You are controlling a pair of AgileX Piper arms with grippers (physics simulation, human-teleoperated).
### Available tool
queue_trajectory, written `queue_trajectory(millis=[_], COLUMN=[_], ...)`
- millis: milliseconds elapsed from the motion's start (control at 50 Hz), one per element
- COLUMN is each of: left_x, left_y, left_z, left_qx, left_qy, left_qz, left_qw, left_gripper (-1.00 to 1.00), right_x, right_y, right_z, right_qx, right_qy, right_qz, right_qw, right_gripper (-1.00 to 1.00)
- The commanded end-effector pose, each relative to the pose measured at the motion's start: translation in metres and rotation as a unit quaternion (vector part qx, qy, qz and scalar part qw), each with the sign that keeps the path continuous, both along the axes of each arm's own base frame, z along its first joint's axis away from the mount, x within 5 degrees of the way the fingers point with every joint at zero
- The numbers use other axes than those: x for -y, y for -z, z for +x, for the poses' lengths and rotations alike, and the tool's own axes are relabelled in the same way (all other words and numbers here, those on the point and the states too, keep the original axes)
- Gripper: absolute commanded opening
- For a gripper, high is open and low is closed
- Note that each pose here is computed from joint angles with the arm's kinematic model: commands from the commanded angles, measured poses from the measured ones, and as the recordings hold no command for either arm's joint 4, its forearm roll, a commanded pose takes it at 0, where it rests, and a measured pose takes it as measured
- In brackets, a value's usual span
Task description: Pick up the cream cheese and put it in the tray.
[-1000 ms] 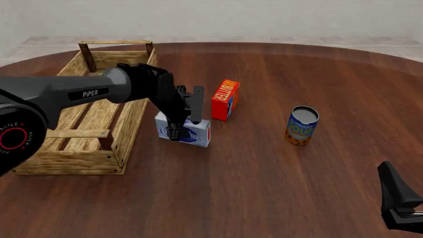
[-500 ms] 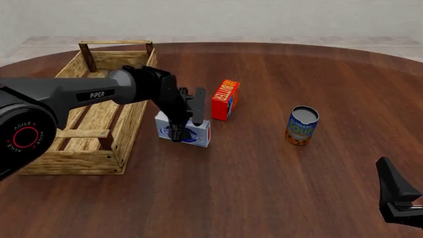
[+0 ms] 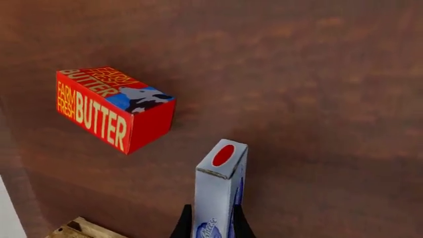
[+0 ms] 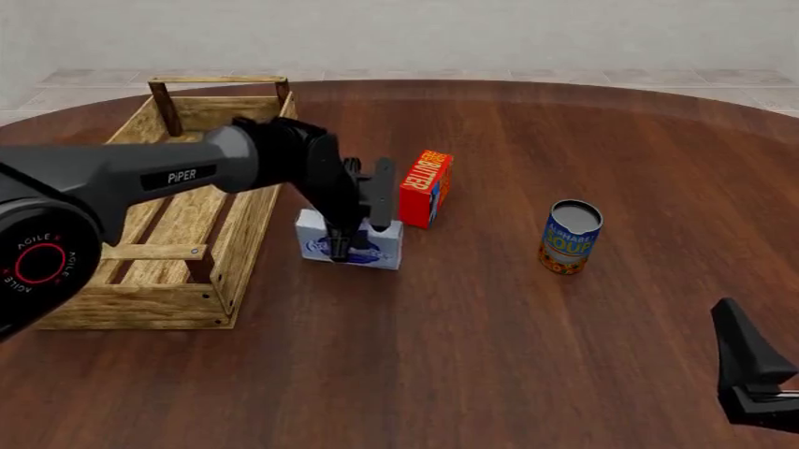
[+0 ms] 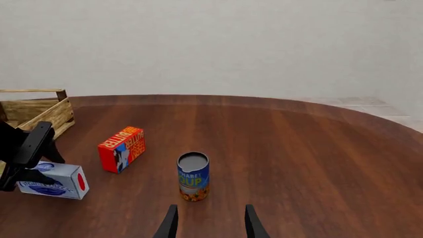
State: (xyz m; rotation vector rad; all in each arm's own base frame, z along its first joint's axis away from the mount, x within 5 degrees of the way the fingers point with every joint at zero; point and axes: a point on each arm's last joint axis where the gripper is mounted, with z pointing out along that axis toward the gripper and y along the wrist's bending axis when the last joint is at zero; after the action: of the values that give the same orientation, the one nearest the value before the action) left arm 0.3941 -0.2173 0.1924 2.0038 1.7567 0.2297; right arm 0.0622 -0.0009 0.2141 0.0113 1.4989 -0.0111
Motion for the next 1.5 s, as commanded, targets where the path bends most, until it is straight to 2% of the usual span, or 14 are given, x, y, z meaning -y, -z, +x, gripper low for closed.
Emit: queue_trajectory(millis=[20, 280, 400, 560, 700, 780, 920, 960, 1000, 1120, 1200, 1360, 1460, 1500], left_x=[0.008, 0.018, 0.027, 0.014, 0.021, 0.012, 0.012, -0.001, 0.005, 0.005, 0.007, -0.008, -0.018, -0.029], left_y=[-0.013, -0.038, -0.063, -0.075, -0.093, -0.104, -0.121, -0.126, -0.129, -0.149, -0.159, -0.165, -0.185, -0.195], left_z=[-0.005, -0.023, -0.034, -0.037, -0.051, -0.032, -0.026, -0.002, -0.011, 0.006, -0.002, 0.013, 0.022, 0.031], left_qx=[0.016, 0.027, 0.057, 0.059, 0.058, 0.062, 0.064, 0.068, 0.070, 0.066, 0.070, 0.073, 0.087, 0.093], left_qy=[0.011, 0.011, 0.012, 0.009, 0.009, -0.013, -0.029, -0.064, -0.056, -0.123, -0.123, -0.151, -0.170, -0.197], left_qz=[-0.009, -0.029, -0.060, -0.056, -0.068, -0.070, -0.081, -0.088, -0.093, -0.139, -0.150, -0.153, -0.167, -0.181], left_qw=[0.9998, 0.9991, 0.9965, 0.9966, 0.9960, 0.9955, 0.9943, 0.9918, 0.9916, 0.9804, 0.9785, 0.9739, 0.9671, 0.9591], left_gripper=[-1.00, -1.00, -1.00, -1.00, -1.00, -1.00, -1.00, -1.00, -1.00, -1.00, -1.00, -1.00, -1.00, -1.00], right_x=[0.000, 0.000, 0.000, 0.000, 0.000, 0.000, 0.000, 0.000, 0.000, 0.000, 0.000, 0.000, 0.000, 0.000], right_y=[0.001, 0.002, 0.002, 0.002, 0.002, 0.002, 0.002, 0.002, 0.001, 0.001, 0.001, 0.001, 0.001, 0.001], right_z=[-0.002, -0.004, -0.006, -0.006, -0.006, -0.006, -0.006, -0.006, -0.006, -0.006, -0.006, -0.006, -0.006, -0.006], right_qx=[0.000, 0.000, 0.000, 0.000, 0.000, 0.000, 0.000, 0.001, 0.005, 0.006, 0.006, 0.006, 0.006, 0.006], right_qy=[0.000, 0.000, -0.001, 0.000, 0.001, 0.000, 0.000, -0.001, -0.001, 0.000, 0.001, 0.000, 0.000, 0.001], right_qz=[-0.001, 0.001, 0.001, 0.002, 0.004, 0.003, 0.002, 0.001, -0.001, 0.001, 0.002, 0.000, 0.000, 0.000], right_qw=[1.0000, 1.0000, 1.0000, 1.0000, 1.0000, 1.0000, 1.0000, 1.0000, 1.0000, 1.0000, 1.0000, 1.0000, 1.0000, 1.0000], right_gripper=[1.00, 1.00, 1.00, 1.00, 1.00, 1.00, 1.00, 1.00, 1.00, 1.00, 1.00, 1.00, 1.00, 1.00])
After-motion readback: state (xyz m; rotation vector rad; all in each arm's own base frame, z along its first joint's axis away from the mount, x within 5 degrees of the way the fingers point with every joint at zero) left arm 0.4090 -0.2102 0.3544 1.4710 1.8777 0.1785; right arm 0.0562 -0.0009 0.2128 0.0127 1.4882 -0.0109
